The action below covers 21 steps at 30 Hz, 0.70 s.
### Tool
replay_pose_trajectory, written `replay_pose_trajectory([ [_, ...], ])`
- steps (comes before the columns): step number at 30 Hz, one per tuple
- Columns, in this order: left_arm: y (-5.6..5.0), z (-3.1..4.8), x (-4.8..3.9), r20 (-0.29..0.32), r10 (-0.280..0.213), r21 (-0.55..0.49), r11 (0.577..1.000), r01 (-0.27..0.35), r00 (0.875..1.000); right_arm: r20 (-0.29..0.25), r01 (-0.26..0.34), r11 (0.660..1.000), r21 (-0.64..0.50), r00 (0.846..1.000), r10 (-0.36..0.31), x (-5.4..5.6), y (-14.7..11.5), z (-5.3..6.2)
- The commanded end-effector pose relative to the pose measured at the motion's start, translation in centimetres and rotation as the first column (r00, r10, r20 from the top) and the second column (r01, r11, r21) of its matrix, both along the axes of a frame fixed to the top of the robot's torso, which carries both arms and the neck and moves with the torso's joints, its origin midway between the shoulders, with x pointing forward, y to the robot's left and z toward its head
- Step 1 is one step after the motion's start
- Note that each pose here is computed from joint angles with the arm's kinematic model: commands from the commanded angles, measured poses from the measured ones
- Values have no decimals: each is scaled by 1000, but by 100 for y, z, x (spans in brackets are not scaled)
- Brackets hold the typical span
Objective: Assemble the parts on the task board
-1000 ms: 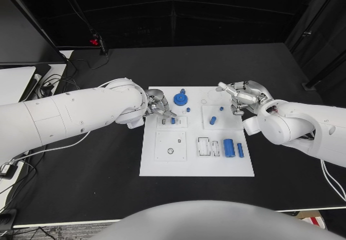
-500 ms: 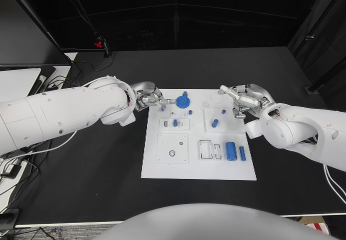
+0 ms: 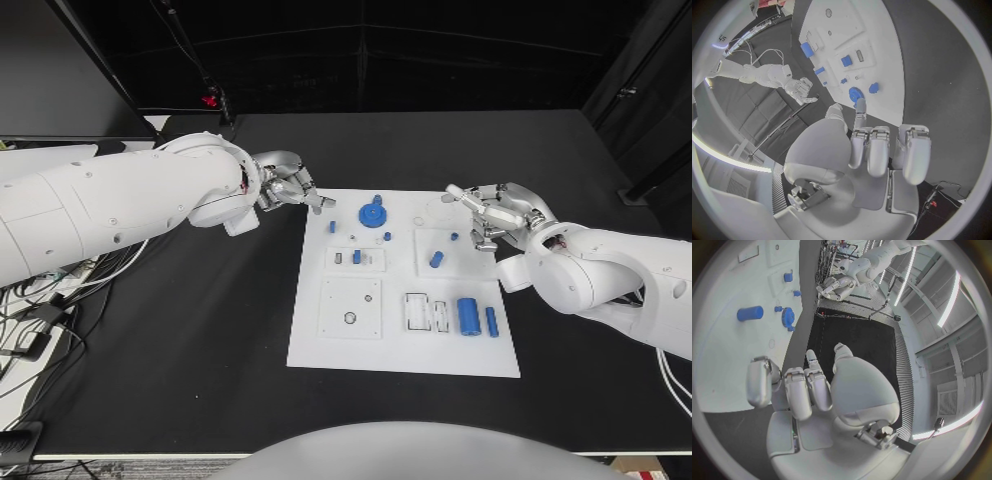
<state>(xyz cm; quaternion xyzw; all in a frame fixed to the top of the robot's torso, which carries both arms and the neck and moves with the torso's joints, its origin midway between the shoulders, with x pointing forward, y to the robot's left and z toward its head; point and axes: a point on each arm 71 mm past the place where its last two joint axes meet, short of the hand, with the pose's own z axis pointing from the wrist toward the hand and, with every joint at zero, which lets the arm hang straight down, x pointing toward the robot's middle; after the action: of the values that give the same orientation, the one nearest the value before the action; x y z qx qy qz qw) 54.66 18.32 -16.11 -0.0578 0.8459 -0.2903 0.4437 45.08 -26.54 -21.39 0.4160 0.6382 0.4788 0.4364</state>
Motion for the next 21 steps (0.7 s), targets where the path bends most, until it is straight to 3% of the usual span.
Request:
replay_pose_trajectory([
  [1, 12, -23, 5, -73, -40, 18, 999, 41, 997, 3, -10, 1000, 7, 1000, 10, 1, 19, 10],
  [8, 89, -30, 77, -91, -10, 47, 999, 15, 996, 1, -11, 1000, 6, 1000, 11, 8, 19, 5],
  [21, 110, 22, 174, -28, 1, 14, 1000, -1, 1000, 2, -11, 1000, 6, 1000, 11, 15, 22, 2],
])
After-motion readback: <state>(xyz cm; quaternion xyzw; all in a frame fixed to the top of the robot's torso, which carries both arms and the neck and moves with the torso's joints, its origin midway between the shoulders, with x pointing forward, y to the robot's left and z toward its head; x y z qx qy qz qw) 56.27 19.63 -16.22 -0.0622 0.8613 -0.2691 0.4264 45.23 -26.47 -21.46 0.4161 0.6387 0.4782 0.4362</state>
